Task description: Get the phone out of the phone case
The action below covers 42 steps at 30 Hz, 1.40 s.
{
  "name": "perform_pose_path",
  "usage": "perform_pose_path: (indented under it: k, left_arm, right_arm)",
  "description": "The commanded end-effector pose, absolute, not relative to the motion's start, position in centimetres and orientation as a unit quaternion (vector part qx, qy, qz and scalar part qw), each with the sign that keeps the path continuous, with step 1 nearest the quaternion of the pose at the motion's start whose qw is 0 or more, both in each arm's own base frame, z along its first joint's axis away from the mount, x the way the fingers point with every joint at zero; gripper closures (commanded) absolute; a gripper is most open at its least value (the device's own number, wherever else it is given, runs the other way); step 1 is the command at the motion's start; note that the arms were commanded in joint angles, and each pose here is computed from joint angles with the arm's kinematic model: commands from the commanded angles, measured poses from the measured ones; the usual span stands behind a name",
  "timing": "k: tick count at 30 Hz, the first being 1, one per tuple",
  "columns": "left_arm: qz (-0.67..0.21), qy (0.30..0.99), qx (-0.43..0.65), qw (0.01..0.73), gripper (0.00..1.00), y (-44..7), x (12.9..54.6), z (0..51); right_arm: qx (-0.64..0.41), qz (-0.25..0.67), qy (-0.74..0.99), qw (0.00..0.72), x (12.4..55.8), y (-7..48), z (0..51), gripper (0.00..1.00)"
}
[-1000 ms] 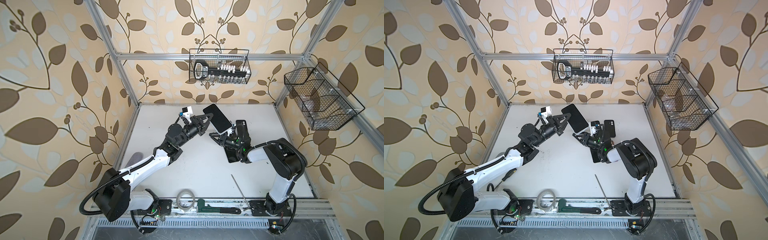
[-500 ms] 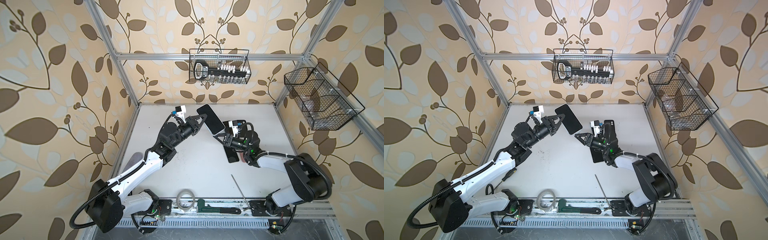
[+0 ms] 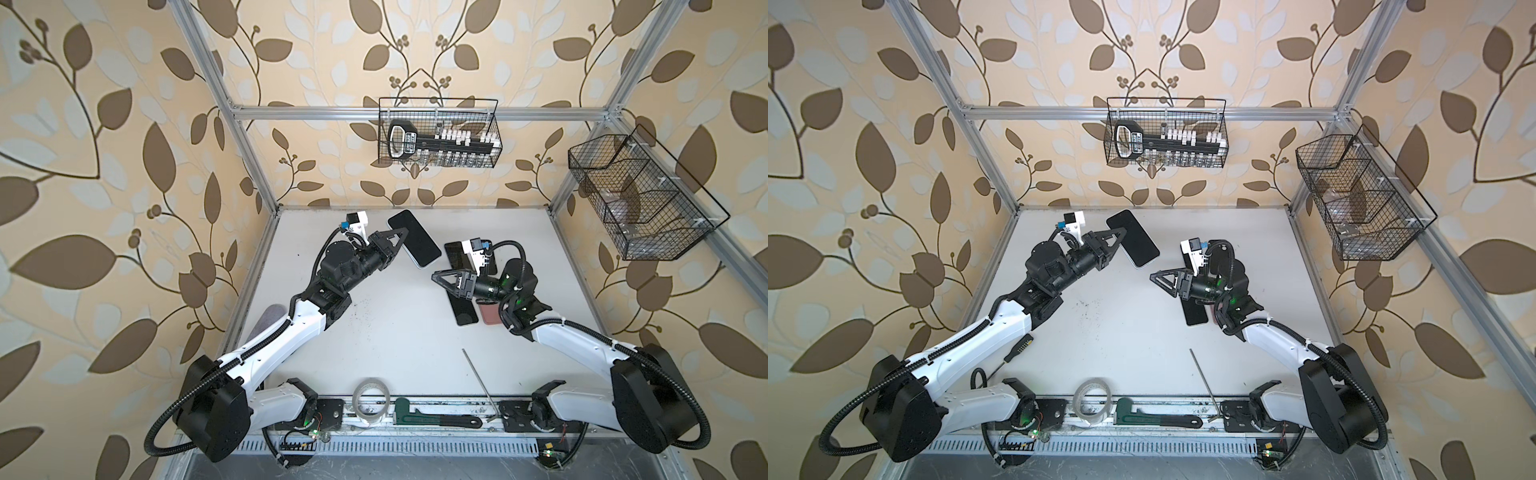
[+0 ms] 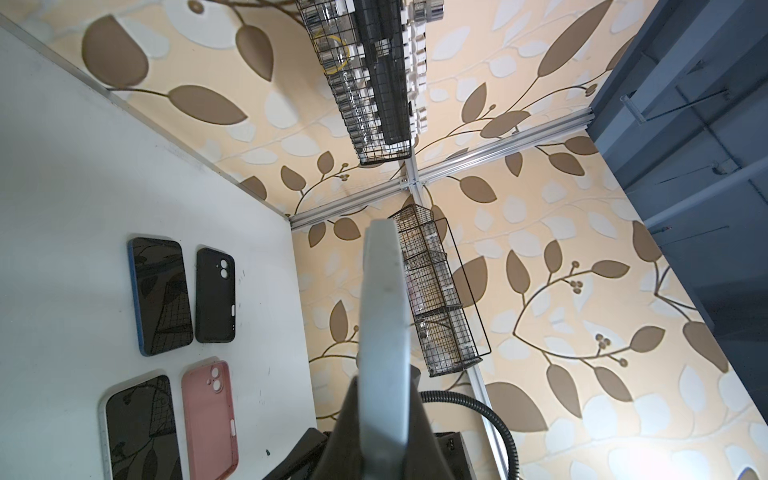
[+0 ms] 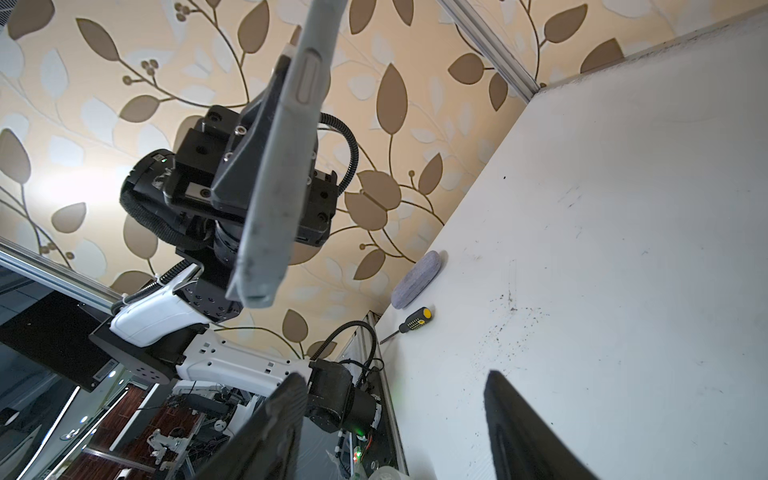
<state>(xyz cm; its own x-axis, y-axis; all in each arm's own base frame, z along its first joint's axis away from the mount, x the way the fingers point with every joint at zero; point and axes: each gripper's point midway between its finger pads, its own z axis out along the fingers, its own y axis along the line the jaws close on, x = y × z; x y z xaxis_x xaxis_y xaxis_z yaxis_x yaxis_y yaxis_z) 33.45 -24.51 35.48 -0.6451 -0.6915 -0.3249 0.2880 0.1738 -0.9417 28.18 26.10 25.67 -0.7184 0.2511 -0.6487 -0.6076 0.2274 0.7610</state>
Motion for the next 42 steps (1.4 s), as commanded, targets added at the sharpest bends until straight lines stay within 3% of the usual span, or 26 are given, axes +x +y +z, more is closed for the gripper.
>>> perform_pose_path:
  k: [1,11,42]
  left_arm:
    - [-0.658,0.605,-0.129,0.429,1.00,-24.1,33.0,40.4]
    - [-0.678,0.595,-0.136,0.410,1.00,-24.7,33.3,39.9]
    - [-0.698,0.586,-0.133,0.389,1.00,-25.1,32.9,40.3]
  right_arm:
    - [-0.161,0.629,0.666,0.368,27.4,27.0,29.2,0.32]
    - [-0.171,0.642,0.646,0.376,27.7,28.1,31.1,0.32]
    - [-0.133,0.639,0.651,0.387,30.1,27.1,30.0,0.34]
